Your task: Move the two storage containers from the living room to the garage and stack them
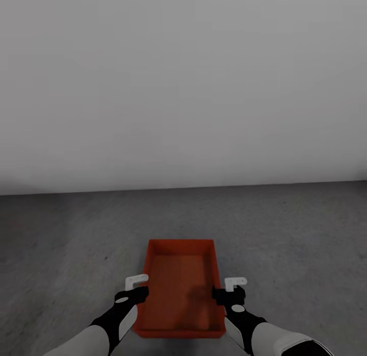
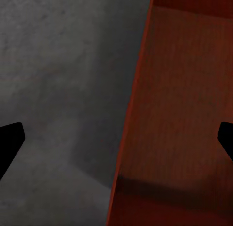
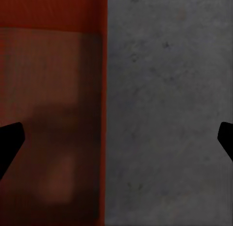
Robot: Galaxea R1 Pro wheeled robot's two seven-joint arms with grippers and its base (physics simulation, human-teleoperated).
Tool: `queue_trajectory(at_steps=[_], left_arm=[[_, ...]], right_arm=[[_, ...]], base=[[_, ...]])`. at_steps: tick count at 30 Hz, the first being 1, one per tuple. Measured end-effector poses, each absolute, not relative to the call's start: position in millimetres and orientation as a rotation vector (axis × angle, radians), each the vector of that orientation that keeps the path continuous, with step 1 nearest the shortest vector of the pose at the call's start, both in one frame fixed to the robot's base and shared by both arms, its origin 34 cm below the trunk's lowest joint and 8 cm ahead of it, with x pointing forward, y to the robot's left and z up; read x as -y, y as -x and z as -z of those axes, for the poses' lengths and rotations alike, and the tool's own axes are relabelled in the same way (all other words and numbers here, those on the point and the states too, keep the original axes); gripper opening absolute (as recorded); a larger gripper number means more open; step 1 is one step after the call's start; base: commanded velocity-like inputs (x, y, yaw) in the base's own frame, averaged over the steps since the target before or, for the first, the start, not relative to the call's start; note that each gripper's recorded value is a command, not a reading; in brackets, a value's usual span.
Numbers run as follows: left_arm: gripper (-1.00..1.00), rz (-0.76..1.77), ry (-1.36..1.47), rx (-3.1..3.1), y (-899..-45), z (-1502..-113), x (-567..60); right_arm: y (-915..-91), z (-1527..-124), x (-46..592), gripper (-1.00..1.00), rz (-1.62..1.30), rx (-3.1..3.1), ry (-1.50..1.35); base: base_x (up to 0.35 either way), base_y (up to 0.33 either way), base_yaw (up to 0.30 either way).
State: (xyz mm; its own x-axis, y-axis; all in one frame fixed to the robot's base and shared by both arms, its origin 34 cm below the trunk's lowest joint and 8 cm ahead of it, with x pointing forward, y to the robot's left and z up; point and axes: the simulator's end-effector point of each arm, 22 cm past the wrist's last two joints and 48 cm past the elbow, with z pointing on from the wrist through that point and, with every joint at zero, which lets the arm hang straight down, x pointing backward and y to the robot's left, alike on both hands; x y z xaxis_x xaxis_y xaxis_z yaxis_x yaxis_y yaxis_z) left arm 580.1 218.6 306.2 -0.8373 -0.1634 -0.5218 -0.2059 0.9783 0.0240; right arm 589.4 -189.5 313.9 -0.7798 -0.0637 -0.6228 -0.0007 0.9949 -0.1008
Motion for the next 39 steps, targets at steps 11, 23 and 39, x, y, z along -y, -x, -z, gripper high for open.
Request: queue_trajectory(at_steps=[11, 23, 39], left_arm=[[1.00, -0.107, 0.259, -2.583, -585, -330, -219], [1.00, -0.107, 0.260, -2.584, -589, -354, -219], [1.00, -0.107, 0.257, -2.585, -595, -387, -219]], right_arm=[[-594, -337, 189, 1.00, 0.124, -2.463, 0.045], [-599, -362, 189, 1.00, 0.123, -2.462, 0.041], [-604, -395, 190, 1.00, 0.123, -2.462, 0.040]], base=[[0.000, 0.000, 0.000], [0.000, 0.000, 0.000], [0.000, 0.000, 0.000]])
